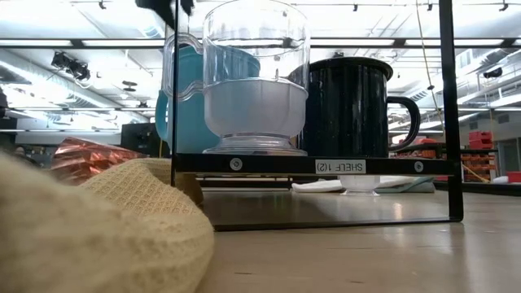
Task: Stack small to large cups/mugs on shelf
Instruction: Put the brown cup on the shelf
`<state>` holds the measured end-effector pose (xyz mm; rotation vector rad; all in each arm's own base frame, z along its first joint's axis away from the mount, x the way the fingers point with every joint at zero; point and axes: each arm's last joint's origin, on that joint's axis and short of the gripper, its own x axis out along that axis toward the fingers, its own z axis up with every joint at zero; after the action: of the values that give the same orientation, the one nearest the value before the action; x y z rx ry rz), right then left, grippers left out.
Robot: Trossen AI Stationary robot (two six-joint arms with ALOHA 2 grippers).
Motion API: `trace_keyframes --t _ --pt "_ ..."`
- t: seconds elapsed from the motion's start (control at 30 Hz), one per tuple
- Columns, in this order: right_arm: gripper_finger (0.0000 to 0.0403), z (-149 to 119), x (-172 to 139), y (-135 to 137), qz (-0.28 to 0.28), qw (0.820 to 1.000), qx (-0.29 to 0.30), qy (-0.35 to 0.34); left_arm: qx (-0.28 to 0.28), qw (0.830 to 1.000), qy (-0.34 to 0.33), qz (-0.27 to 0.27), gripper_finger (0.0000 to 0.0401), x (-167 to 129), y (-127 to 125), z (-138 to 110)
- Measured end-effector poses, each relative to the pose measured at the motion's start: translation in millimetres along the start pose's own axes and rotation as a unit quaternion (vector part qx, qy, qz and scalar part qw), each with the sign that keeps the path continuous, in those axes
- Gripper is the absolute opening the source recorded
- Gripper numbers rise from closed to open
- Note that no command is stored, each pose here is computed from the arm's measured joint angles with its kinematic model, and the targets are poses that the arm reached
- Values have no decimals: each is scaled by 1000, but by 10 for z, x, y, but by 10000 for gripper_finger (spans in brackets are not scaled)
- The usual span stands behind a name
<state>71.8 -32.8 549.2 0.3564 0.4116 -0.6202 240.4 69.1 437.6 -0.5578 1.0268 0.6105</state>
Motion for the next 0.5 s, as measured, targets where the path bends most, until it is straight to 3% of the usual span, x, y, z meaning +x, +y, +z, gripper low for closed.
trace_keyframes --t 0.17,0.23,0.3,0.4,0.5 --pt "76 -5 65 2 -17 998 -57 8 -101 995 -21 1 289 -97 170 -83" --pt "75 -19 126 3 -33 997 -72 17 -147 984 -88 -46 289 -128 134 -27" --pt "75 -39 186 2 -47 995 -86 27 -177 962 -173 -116 286 -189 88 30" --pt "76 -70 290 7 -61 992 -104 46 -182 874 -350 -283 282 -284 -119 223" --pt "76 -100 388 8 -79 988 -120 63 -169 762 -449 -435 280 -166 -280 318"
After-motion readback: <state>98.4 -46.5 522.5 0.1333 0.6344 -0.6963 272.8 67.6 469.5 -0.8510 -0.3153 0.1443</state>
